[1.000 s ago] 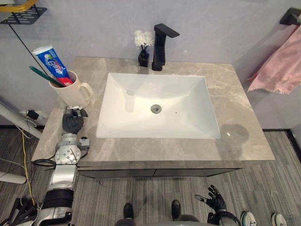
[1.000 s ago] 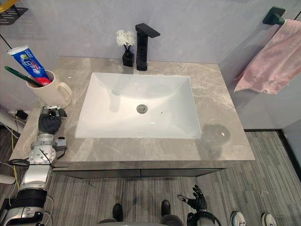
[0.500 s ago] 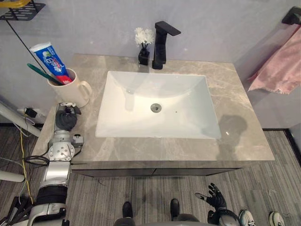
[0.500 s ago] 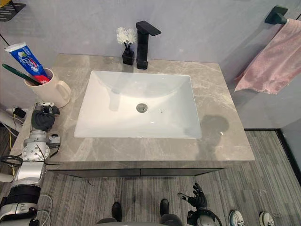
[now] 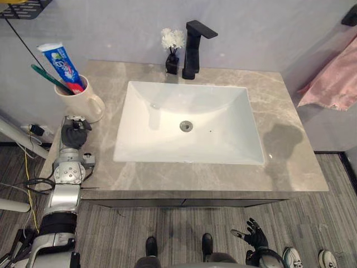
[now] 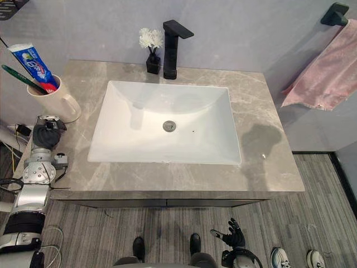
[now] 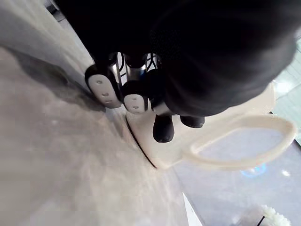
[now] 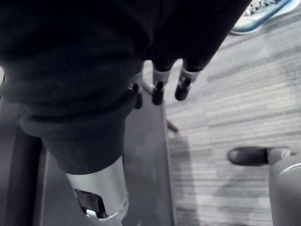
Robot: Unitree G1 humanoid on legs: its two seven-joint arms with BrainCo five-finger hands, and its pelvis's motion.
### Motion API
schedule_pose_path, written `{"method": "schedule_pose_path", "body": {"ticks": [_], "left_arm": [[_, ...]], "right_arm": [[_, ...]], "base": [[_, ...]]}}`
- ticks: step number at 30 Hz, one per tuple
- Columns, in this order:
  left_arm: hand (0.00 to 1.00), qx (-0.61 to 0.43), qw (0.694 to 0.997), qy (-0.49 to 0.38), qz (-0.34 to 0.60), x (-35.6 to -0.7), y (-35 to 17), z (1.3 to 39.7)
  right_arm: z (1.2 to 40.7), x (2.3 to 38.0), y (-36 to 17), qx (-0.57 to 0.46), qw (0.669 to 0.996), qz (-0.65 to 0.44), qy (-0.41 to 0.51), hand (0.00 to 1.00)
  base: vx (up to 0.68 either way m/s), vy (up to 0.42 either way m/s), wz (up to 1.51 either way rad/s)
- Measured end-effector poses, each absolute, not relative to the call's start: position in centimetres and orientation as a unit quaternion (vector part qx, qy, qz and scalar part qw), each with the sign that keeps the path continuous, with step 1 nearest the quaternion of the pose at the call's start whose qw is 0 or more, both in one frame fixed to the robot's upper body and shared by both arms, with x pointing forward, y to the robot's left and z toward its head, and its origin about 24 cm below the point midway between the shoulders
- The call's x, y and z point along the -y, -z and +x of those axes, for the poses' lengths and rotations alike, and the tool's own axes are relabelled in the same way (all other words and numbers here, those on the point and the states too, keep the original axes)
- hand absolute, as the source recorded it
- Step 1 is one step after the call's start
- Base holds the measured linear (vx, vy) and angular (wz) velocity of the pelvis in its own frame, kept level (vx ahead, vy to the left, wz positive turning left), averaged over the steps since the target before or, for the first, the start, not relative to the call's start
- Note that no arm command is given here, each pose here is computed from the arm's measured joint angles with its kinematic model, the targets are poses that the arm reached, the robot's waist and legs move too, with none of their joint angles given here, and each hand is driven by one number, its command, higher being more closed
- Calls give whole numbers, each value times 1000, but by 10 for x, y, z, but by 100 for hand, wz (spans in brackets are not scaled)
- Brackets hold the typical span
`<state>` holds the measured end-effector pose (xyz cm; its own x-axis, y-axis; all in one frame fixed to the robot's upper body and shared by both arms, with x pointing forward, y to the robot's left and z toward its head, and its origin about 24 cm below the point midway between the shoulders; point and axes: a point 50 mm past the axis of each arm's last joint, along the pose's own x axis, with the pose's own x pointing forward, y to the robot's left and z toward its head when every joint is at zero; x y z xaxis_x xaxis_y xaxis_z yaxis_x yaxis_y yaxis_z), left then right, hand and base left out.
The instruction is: Organize washtable
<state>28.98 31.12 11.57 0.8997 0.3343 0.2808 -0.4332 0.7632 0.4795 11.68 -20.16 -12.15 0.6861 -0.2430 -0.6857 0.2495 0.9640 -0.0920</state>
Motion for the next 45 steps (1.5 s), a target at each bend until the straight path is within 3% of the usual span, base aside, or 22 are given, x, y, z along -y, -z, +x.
{"method": "schedule_pose_path", "body": {"ticks": [35, 41, 45], "left_arm": [[100, 104, 924, -210, 301, -309, -137, 308], [100, 184, 927, -190, 267, -278, -153, 297], [100, 239, 931, -197, 193, -262, -158, 273]], "right_arm": [[122, 204, 119, -364, 920, 4, 145, 0], [122, 203, 119, -363, 920, 5, 143, 0], [122, 202, 120, -365, 920, 6, 140, 0]], "base": [[-12, -5, -1], [-14, -14, 8], [-30, -18, 10]]}}
